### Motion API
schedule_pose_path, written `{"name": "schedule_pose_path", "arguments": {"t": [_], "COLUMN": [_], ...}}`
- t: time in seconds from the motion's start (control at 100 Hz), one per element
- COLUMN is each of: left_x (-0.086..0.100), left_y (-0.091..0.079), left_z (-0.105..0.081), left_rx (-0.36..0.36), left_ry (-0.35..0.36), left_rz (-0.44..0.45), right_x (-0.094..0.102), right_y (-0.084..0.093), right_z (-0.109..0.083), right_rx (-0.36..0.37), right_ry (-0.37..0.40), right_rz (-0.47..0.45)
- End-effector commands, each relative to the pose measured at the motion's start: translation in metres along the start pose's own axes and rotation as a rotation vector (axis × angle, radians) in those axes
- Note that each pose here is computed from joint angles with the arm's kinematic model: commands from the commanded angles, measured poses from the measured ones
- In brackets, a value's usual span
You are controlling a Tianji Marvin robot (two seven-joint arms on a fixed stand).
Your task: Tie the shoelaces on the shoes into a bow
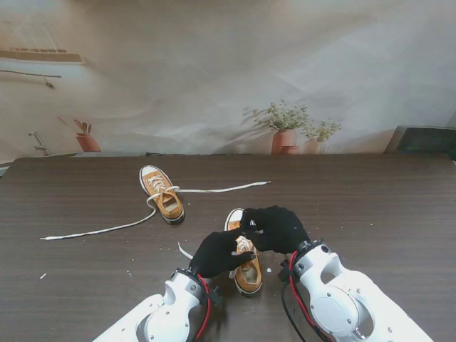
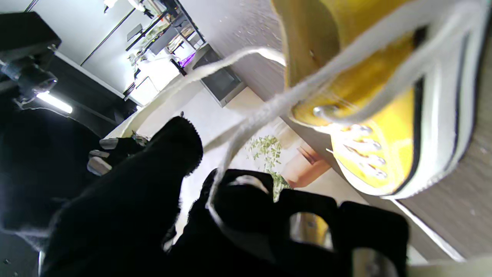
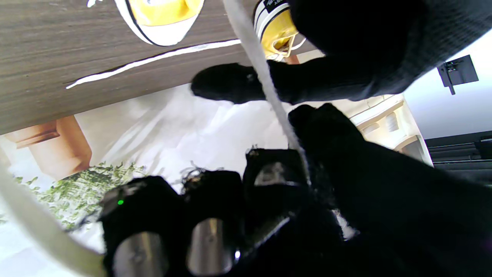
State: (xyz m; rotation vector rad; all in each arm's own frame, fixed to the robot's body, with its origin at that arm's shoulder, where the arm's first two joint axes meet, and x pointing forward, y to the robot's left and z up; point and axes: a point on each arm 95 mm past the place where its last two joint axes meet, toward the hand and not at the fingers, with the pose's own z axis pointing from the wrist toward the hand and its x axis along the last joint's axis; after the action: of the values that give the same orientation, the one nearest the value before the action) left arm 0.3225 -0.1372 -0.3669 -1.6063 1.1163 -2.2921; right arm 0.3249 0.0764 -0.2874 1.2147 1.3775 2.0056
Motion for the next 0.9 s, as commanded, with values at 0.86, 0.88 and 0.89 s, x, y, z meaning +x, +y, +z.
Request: {"name": "schedule_pose_path", "arguments": {"t": [0.86, 0.88, 0.89], "left_x": [0.015, 0.015, 0.015], "left_y": [0.014, 0.012, 0.012], "left_z": [0.018, 0.017, 0.017], "left_rx": [0.071, 0.072, 0.073], "left_ry": [-0.110, -0.110, -0.109], "left_rz": [-0.030, -0.026, -0.024], "right_x": [0.015, 0.014, 0.013], "right_y": [-0.011, -0.012, -0.013], "right_z": [-0.017, -0.018, -0.018], "right_rx": [0.059, 0.066, 0.069], "right_ry": [0.021, 0.024, 0.026], "right_rz": [0.051, 0.049, 0.048]}}
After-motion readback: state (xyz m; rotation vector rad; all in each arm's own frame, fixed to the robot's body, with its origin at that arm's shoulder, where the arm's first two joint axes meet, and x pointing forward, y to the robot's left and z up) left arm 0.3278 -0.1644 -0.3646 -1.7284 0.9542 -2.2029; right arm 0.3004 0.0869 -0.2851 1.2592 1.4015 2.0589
